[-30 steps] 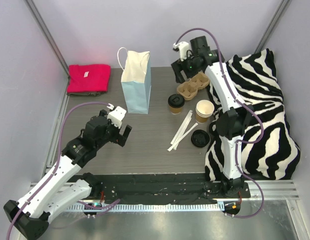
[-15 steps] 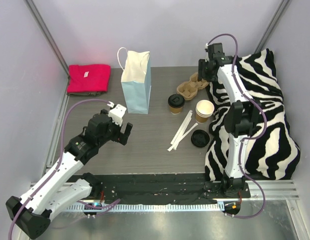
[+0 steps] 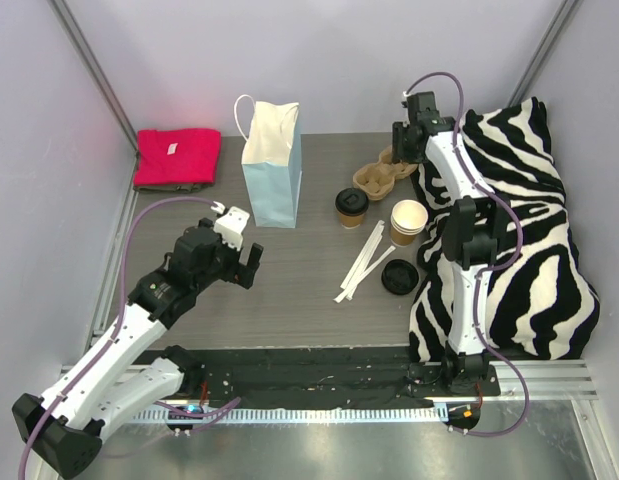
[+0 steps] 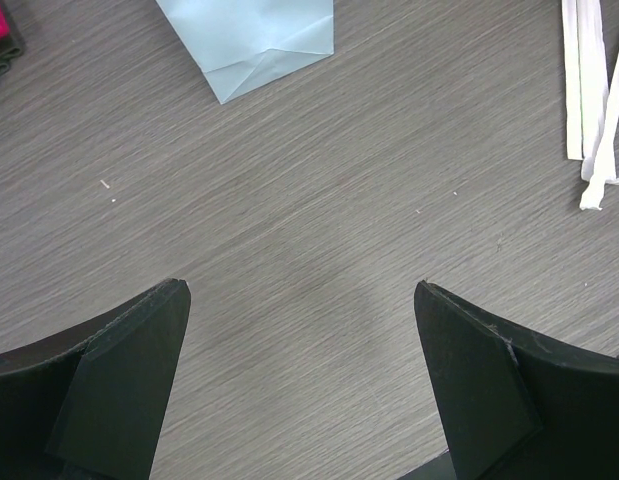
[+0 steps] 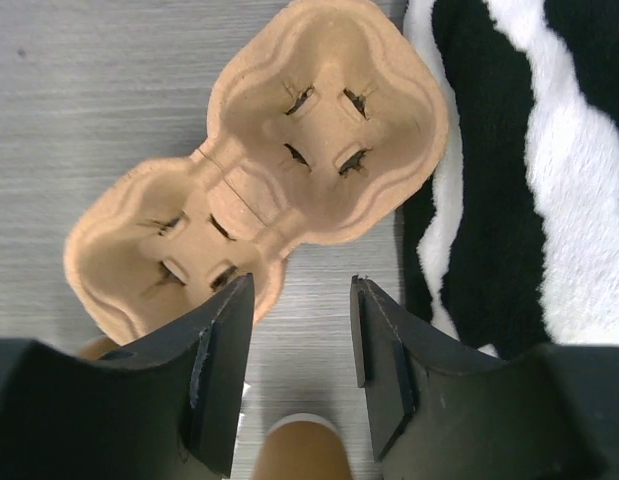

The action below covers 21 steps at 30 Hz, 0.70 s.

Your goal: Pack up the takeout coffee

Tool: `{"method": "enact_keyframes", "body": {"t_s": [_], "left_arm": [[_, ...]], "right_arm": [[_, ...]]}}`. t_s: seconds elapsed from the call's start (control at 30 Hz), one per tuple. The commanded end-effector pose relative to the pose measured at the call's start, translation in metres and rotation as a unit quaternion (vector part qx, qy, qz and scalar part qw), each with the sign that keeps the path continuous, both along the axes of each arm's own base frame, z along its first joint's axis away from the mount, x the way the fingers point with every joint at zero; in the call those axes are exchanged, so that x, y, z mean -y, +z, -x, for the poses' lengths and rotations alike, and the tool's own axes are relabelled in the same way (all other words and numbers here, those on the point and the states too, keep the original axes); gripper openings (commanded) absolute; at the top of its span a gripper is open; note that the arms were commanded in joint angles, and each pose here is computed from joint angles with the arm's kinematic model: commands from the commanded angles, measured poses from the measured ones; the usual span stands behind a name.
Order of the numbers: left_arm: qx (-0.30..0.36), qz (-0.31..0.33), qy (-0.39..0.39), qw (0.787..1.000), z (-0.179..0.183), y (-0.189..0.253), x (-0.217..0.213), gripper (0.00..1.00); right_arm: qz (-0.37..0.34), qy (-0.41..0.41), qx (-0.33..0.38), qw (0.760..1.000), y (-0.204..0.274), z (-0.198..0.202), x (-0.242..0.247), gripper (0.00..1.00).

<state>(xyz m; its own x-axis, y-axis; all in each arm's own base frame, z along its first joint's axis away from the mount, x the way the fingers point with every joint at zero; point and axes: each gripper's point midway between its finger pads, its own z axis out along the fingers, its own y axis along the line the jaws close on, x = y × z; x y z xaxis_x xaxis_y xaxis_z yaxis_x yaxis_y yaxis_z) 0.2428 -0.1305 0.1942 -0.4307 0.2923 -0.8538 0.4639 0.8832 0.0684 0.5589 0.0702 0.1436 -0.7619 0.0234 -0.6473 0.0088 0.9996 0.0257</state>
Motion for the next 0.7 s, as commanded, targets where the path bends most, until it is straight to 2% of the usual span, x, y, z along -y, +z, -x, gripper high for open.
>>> {"method": "enact_keyframes", "body": {"t_s": [0.0, 0.3, 0.5, 0.67], "left_arm": [[0.015, 0.022, -0.004, 1.000, -0.005, 0.012, 0.006, 1.00], [0.013, 0.024, -0.006, 1.000, -0.006, 0.011, 0.008, 1.00], [0.011, 0.024, -0.009, 1.000, -0.005, 0.010, 0.008, 1.00], [0.007, 0.025, -0.008, 1.000, -0.006, 0.007, 0.009, 1.00]], "right_arm": [[0.047, 0.085, 0.037, 0.995, 0.031, -0.010, 0.000, 0.50], [0.076, 0.186, -0.009, 0.979, 0.014, 0.011, -0.004, 0.53], [0.143, 0.275, -0.007, 0.951, 0.007, 0.009, 0.010, 0.54], [0.187, 0.338, -0.010, 0.922, -0.003, 0.004, 0.018, 0.47]]}}
